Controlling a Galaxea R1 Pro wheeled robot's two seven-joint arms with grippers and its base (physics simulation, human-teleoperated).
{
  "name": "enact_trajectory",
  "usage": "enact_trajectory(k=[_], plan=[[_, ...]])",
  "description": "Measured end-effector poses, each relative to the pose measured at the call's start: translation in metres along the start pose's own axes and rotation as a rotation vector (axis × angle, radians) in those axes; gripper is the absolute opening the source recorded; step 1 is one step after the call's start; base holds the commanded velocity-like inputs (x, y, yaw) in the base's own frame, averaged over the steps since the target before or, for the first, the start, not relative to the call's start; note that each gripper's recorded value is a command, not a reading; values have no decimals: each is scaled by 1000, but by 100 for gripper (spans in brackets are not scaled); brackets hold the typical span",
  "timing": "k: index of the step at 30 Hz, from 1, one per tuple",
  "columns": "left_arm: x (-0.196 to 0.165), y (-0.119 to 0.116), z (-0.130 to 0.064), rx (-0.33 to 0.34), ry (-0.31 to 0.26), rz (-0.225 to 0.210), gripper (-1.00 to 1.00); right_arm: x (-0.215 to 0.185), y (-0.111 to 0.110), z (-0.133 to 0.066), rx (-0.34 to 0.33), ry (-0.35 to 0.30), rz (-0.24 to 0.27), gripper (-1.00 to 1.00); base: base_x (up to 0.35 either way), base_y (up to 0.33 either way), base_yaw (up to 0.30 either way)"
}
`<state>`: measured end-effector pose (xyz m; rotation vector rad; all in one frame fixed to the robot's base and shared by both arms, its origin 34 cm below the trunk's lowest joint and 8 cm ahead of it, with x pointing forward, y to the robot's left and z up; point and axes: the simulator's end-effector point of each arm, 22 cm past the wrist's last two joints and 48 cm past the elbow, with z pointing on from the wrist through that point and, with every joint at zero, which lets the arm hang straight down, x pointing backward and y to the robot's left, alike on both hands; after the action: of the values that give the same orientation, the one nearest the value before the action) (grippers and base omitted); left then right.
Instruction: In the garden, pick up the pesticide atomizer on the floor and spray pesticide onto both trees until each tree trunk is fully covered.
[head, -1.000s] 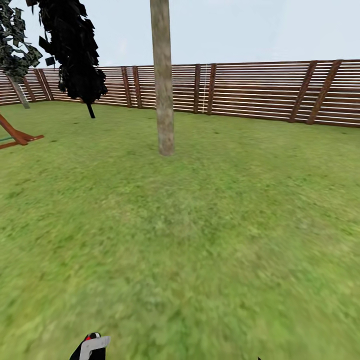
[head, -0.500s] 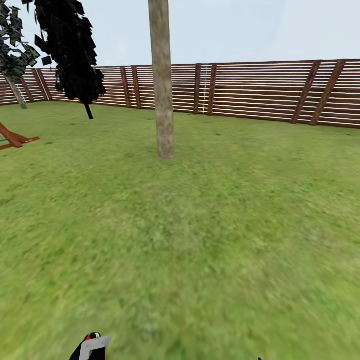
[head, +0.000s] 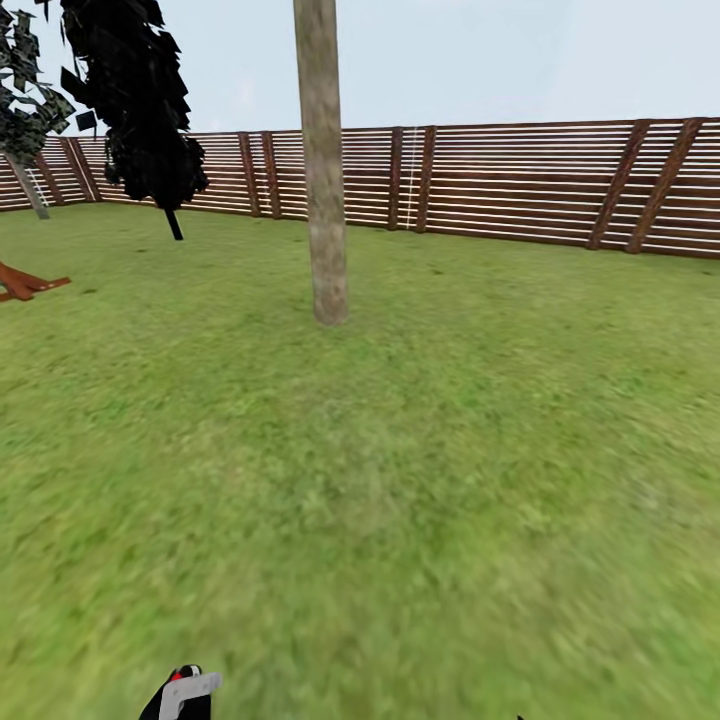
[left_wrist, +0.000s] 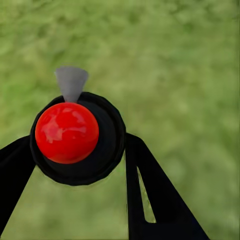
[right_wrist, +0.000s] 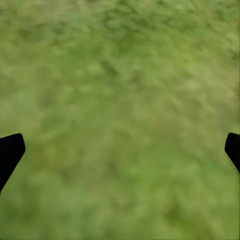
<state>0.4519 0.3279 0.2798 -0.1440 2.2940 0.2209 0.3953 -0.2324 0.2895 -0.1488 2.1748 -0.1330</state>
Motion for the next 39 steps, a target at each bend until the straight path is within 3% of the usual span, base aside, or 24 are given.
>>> enact_trajectory(k=[39], plan=[[0,1,0,-2,0,0,-100,0,1,0,0,0,2,100,337,0,21]])
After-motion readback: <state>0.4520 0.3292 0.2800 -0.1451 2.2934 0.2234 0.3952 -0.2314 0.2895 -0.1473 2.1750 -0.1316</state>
